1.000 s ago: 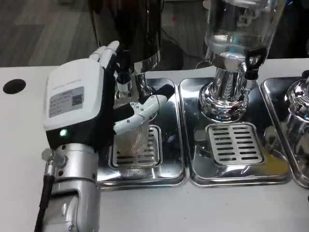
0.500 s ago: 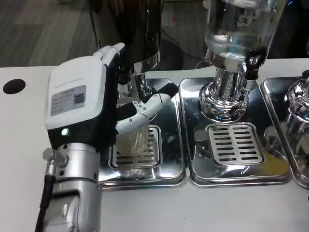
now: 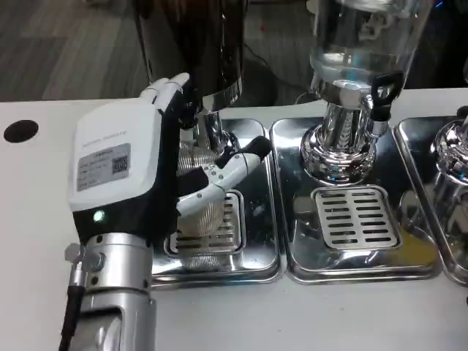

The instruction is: Grasp the cup under the faucet to collect the drink, then remove the cup.

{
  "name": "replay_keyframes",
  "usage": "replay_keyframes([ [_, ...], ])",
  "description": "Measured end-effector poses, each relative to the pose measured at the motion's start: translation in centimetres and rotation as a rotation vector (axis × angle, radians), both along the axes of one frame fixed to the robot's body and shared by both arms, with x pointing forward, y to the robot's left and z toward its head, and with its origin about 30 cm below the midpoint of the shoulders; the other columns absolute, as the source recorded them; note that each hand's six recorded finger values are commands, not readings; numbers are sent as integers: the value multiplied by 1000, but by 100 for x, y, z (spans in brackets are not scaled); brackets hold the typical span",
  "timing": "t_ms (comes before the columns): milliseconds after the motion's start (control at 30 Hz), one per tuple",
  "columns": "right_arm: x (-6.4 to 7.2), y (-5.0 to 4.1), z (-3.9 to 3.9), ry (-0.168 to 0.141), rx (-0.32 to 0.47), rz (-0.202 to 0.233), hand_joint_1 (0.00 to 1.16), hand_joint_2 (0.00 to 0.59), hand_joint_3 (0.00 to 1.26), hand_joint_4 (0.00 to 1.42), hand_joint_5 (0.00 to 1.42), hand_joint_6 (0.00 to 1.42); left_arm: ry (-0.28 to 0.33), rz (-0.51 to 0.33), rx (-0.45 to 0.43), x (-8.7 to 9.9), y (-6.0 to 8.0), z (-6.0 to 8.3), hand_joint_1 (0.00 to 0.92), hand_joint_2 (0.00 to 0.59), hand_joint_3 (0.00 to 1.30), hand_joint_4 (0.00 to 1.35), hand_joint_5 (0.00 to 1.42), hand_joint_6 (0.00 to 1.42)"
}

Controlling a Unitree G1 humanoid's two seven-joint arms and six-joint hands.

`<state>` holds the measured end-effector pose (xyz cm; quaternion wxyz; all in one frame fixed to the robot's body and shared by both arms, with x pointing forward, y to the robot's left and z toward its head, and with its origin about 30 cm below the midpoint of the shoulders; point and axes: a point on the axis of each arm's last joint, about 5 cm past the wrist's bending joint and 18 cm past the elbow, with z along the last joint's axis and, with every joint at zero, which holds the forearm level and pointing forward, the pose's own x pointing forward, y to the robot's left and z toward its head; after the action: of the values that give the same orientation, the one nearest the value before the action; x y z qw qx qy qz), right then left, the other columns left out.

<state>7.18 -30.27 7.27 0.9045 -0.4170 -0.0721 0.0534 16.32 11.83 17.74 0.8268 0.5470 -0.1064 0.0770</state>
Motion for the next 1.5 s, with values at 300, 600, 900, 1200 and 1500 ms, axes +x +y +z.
replay_keyframes([
  [300,-3,-2,1,-1,5,-3,414,405,168,44,37,0,-5,0,-9,-28,-14,-33,79,71,278,216,738,887],
  [600,7,7,30,-16,-1,8,414,405,170,51,37,0,-9,0,-12,-44,-18,-50,79,71,278,216,738,887],
  [900,9,1,55,-25,-11,13,415,406,171,54,37,0,-9,-1,-17,-71,-19,-57,80,73,277,216,738,886],
  [1200,-21,-2,47,-14,-10,10,415,407,171,54,37,0,-5,-3,-24,-98,-22,-64,81,75,277,216,738,886],
  [1500,-28,-1,46,-13,-10,10,418,410,171,54,37,0,-4,-4,-29,-106,-27,-66,81,75,277,216,738,886],
])
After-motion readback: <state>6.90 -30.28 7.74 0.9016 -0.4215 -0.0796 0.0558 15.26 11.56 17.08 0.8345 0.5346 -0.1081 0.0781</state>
